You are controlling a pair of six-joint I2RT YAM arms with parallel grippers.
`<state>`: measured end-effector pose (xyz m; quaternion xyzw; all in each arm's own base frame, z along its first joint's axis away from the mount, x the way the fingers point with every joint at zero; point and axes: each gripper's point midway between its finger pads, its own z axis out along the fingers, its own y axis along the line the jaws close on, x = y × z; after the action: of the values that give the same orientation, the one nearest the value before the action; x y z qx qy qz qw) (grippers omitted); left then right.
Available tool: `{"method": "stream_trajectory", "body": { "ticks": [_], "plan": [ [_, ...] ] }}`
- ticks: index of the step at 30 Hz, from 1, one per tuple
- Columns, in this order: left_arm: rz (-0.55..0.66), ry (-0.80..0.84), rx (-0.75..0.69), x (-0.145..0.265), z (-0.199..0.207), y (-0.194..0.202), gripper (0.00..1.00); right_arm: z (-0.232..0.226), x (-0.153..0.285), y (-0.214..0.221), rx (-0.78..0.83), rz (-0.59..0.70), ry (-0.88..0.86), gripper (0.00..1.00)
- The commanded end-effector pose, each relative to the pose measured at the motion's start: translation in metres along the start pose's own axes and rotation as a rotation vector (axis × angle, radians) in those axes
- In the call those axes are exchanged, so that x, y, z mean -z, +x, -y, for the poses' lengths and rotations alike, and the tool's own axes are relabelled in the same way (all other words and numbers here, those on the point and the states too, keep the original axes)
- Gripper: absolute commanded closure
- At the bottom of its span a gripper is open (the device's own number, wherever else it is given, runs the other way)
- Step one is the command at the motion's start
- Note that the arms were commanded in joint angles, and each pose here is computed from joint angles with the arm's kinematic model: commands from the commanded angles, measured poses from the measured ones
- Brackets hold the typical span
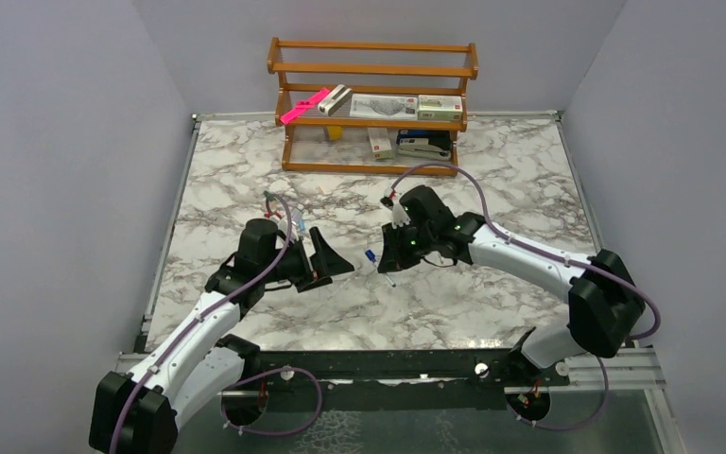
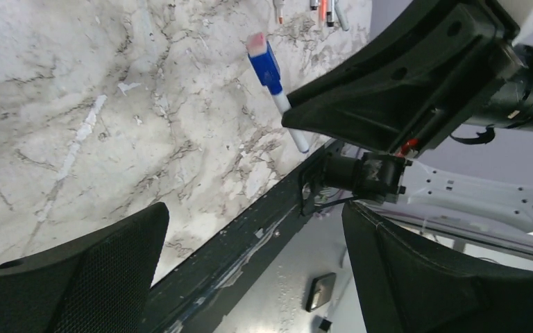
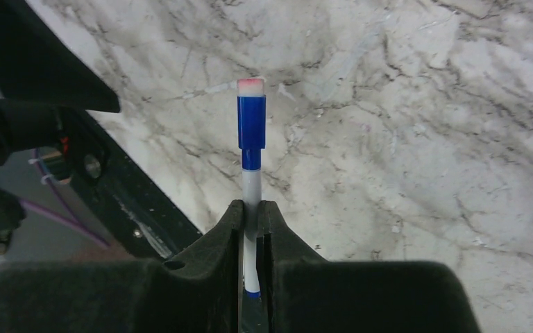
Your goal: Open the pen caps
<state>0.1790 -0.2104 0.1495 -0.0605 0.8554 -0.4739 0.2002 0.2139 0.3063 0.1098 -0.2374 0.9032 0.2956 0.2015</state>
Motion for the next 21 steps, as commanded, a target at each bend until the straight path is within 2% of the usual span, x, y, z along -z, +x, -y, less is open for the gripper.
{"method": "stream_trajectory", "body": {
  "ticks": [1, 9, 21],
  "plan": [
    [0.054, 0.192, 0.04, 0.001, 0.039, -0.012, 0.01, -0.045, 0.019, -0.015, -0.062, 0.081, -0.198, 0.93],
    [0.131, 0.213, 0.1, 0.002, 0.043, -0.022, 0.01, -0.072, 0.033, -0.021, -0.106, 0.119, -0.34, 0.93],
    [0.201, 0.239, 0.149, 0.005, 0.051, -0.029, 0.01, -0.085, 0.055, -0.018, -0.155, 0.169, -0.415, 0.93]
  ]
}}
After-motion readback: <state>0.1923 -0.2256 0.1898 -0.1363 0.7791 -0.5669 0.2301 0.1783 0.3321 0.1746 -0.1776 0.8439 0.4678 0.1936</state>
